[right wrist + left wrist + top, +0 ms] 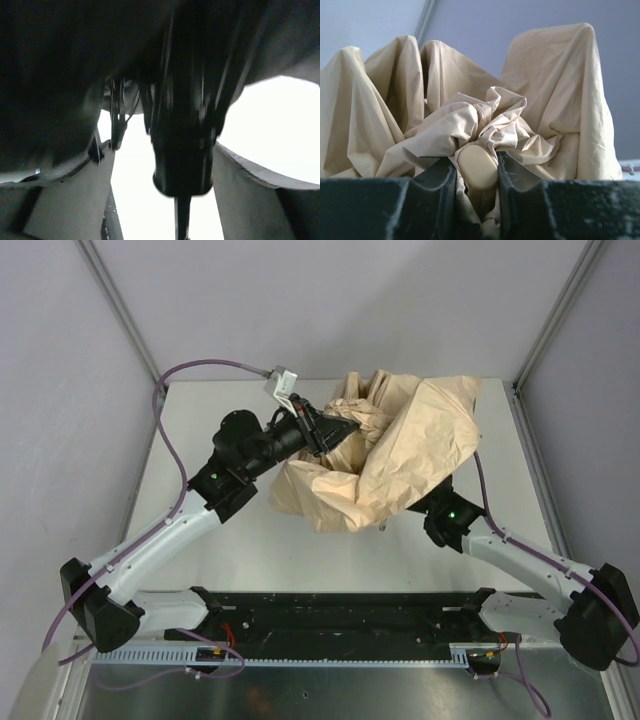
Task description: Put away the umbrella
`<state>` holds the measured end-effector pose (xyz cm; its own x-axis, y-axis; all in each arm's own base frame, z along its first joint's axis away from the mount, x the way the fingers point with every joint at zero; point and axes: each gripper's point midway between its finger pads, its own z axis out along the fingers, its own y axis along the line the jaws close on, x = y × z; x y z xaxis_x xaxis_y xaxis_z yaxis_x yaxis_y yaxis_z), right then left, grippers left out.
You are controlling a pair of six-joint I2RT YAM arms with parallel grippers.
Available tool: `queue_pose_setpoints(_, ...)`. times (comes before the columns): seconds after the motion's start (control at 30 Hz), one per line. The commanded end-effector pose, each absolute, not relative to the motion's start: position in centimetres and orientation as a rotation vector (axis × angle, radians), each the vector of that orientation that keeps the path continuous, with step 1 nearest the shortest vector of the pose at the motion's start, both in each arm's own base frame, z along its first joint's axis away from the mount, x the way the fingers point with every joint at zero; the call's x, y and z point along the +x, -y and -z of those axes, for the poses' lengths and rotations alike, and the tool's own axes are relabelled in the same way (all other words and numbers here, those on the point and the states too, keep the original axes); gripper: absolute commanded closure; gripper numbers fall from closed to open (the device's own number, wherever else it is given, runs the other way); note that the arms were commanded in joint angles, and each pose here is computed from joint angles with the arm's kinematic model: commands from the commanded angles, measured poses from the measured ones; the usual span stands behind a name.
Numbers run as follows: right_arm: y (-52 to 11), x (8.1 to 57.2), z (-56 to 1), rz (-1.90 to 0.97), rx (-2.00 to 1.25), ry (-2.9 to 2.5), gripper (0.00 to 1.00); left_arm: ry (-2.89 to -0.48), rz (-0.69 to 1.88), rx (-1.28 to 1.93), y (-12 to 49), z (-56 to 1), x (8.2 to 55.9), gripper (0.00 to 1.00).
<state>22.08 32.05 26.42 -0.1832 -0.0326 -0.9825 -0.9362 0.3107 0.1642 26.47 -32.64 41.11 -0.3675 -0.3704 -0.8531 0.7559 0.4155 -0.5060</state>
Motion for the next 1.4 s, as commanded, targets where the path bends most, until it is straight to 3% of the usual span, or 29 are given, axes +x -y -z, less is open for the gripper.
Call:
queue_pose_setpoints(0.0,-29.2,23.9,-26.0,-0.969,-0.531,-1.707,0.17,-1.278,1.117,0.158,27.7,-48.7,26.9,1.0)
queue_pose_setpoints(0.2,-26.6,20.0,-20.7,-0.975,-0.423,-1.891,0.13,-1.259,0.93,-0.195,21.2,-47.9,29.0,1.0)
queue_pose_setpoints(0.4,-28.9,12.2,-29.4,-1.218,-0.558,-1.584,0.13,-1.281,0.823,-0.377,17.8,-44.6,29.7,1.0)
queue_pose_setpoints(0.57,-32.3,9.4,-34.5,-1.439,-0.572,-1.461,0.13,-1.291,0.824,-0.444,16.8,-42.8,29.4,1.0)
queue_pose_setpoints(0.8,-31.8,17.6,-31.7,-0.993,-0.576,-1.482,0.01,-1.281,0.947,-0.295,18.8,-44.6,27.4,1.0)
queue_pose_setpoints(1.0,-31.0,20.3,-34.8,-1.049,-0.676,-1.354,0.01,-1.285,0.935,-0.19,19.3,-44.3,26.6,1.0)
queue_pose_setpoints(1.17,-30.3,18.4,-37.4,-1.112,-0.749,-1.271,0.02,-1.256,0.878,-0.132,18.6,-44.8,26.1,1.0)
queue_pose_setpoints(1.37,-32.1,10.8,-37.1,-1.295,-0.677,-1.233,0.05,-1.253,0.79,-0.228,17.1,-44.7,27.6,1.0)
